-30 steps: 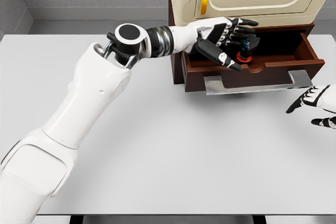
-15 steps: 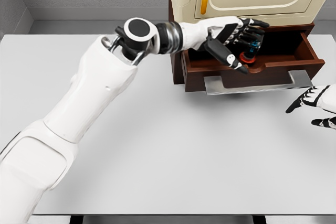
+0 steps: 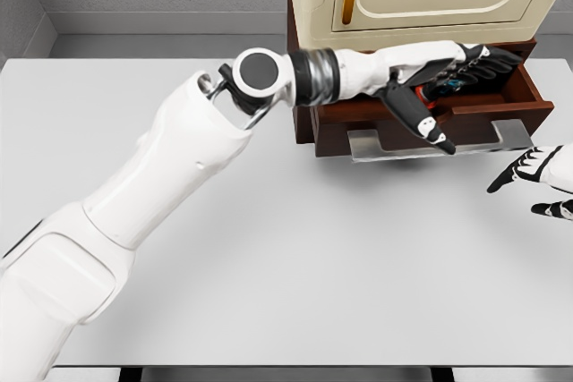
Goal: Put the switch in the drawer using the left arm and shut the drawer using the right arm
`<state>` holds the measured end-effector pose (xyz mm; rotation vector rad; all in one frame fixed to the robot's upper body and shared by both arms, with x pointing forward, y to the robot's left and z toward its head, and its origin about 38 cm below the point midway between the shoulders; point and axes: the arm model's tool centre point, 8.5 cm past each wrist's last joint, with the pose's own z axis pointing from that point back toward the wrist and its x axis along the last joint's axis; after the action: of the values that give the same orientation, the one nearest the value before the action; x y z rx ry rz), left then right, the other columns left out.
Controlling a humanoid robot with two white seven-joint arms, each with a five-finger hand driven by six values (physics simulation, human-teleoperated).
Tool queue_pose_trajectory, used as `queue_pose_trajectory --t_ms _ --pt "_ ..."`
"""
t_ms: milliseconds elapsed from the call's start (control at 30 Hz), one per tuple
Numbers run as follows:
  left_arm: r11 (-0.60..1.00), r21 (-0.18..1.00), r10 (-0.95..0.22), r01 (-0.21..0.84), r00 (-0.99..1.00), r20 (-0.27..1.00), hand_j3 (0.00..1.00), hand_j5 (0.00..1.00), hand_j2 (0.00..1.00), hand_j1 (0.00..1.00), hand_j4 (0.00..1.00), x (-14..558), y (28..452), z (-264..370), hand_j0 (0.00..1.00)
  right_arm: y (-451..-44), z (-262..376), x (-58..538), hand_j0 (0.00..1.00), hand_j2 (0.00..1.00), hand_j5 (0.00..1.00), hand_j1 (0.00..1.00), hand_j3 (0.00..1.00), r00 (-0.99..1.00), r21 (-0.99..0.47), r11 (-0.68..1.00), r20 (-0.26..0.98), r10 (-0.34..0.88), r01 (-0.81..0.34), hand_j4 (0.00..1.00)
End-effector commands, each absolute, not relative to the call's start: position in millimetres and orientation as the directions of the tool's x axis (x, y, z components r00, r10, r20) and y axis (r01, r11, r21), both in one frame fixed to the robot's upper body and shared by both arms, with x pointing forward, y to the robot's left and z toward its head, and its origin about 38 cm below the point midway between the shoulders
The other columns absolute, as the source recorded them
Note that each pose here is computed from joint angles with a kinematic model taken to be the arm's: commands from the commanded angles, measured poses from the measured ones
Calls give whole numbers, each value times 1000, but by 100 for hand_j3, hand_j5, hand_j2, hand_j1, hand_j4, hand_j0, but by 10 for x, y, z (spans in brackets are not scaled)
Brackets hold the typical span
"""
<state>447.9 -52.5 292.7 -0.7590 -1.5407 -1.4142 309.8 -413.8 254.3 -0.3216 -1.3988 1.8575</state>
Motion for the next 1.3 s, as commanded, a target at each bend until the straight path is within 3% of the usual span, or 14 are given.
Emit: queue_pose_trajectory --t_ms 0,100,133,433,667,833,1267 --pt "129 494 -37 860 -494 869 100 100 100 100 100 4249 -601 3185 100 -4138 2549 3099 71 71 71 71 71 -667 -900 -91 246 703 -427 71" --pt "68 591 170 804 -593 787 100 100 100 100 100 3625 -669 3495 100 -4139 2552 3100 71 71 71 71 71 -667 -899 -92 245 703 -427 71" --pt "80 633 214 770 -633 744 100 100 100 100 100 3551 -519 3516 100 -4138 2549 3099 71 71 71 71 71 -667 -900 -91 246 703 -427 71" --pt "381 803 221 459 -888 403 100 100 100 100 100 3696 1372 3402 100 -4135 2561 3106 64 64 64 64 64 -668 -902 -88 245 702 -423 64" --pt "491 753 -138 439 -814 564 100 100 100 100 100 3589 2813 2672 100 -4129 2580 3117 65 65 65 65 65 -671 -904 -89 241 701 -417 65" --pt "587 604 -317 539 -533 784 100 100 100 100 100 3587 3549 1583 100 -4149 2584 3129 65 65 65 65 65 -667 -904 -88 240 705 -417 65" --pt "596 596 -334 538 -508 794 100 100 100 100 100 3598 3623 1511 100 -4070 2607 3244 65 65 65 65 65 -685 -911 -94 231 691 -402 65"
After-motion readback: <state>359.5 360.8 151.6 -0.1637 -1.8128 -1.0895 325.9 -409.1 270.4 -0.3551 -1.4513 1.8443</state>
